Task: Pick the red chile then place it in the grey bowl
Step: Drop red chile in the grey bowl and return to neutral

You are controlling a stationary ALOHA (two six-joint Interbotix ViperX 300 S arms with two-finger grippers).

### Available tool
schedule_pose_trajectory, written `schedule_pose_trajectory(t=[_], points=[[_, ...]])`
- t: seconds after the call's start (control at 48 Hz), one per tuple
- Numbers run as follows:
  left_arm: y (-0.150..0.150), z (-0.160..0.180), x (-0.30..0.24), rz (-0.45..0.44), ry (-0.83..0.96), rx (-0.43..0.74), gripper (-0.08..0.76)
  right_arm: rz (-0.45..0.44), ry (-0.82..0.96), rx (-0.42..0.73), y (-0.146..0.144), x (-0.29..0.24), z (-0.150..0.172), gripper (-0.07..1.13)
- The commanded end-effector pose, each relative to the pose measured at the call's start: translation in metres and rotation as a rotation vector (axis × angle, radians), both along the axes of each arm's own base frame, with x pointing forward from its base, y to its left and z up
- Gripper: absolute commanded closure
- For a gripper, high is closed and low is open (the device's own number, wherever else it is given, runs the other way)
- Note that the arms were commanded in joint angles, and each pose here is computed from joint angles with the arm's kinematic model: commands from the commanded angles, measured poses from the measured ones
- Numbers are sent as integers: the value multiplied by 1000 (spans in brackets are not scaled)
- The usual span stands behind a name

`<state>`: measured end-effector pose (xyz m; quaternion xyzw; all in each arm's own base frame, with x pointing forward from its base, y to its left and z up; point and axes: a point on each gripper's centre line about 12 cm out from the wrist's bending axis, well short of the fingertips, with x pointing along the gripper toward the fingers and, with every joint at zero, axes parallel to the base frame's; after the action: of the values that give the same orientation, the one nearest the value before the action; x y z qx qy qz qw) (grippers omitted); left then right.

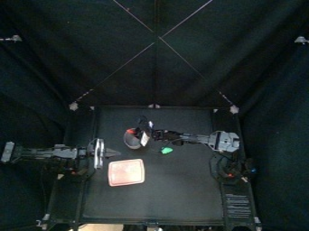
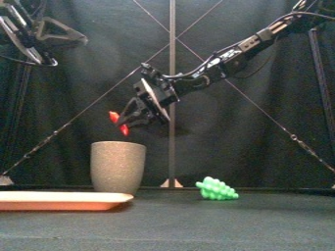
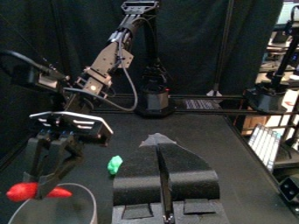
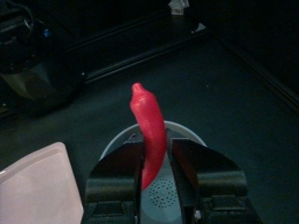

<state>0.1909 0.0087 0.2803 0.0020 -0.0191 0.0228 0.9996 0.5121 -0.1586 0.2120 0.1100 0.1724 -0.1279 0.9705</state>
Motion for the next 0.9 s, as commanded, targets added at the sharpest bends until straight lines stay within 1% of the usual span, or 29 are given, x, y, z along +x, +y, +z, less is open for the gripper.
schedule_pose_trajectory(t=[0.021, 0.167, 0.292, 0.396, 0.438, 0.521, 0.646, 0.771, 0.896], points=[[0, 5, 1, 1, -14, 4, 712, -1, -48, -10, -2, 2, 21, 454], [1, 5, 1, 4, -15, 4, 712, -5, -48, -7, -2, -2, 22, 362], [1, 5, 1, 4, -15, 4, 712, -6, -61, -7, -3, -7, 29, 248], [1, 5, 1, 6, -15, 5, 712, -11, -88, -8, -5, -11, 41, 160], [1, 5, 1, 6, -15, 5, 712, -5, -104, -24, -4, -15, 51, 138], [1, 6, 1, 6, -17, 5, 712, -6, -142, -38, -4, -29, 71, 129], [1, 6, 1, 5, -17, 7, 712, 32, -245, -44, 7, -59, 106, 129], [1, 7, 0, 5, -21, 7, 712, 72, -295, -50, 29, -99, 123, 129], [1, 7, -1, 5, -24, 7, 712, 94, -299, -63, 49, -139, 125, 129]])
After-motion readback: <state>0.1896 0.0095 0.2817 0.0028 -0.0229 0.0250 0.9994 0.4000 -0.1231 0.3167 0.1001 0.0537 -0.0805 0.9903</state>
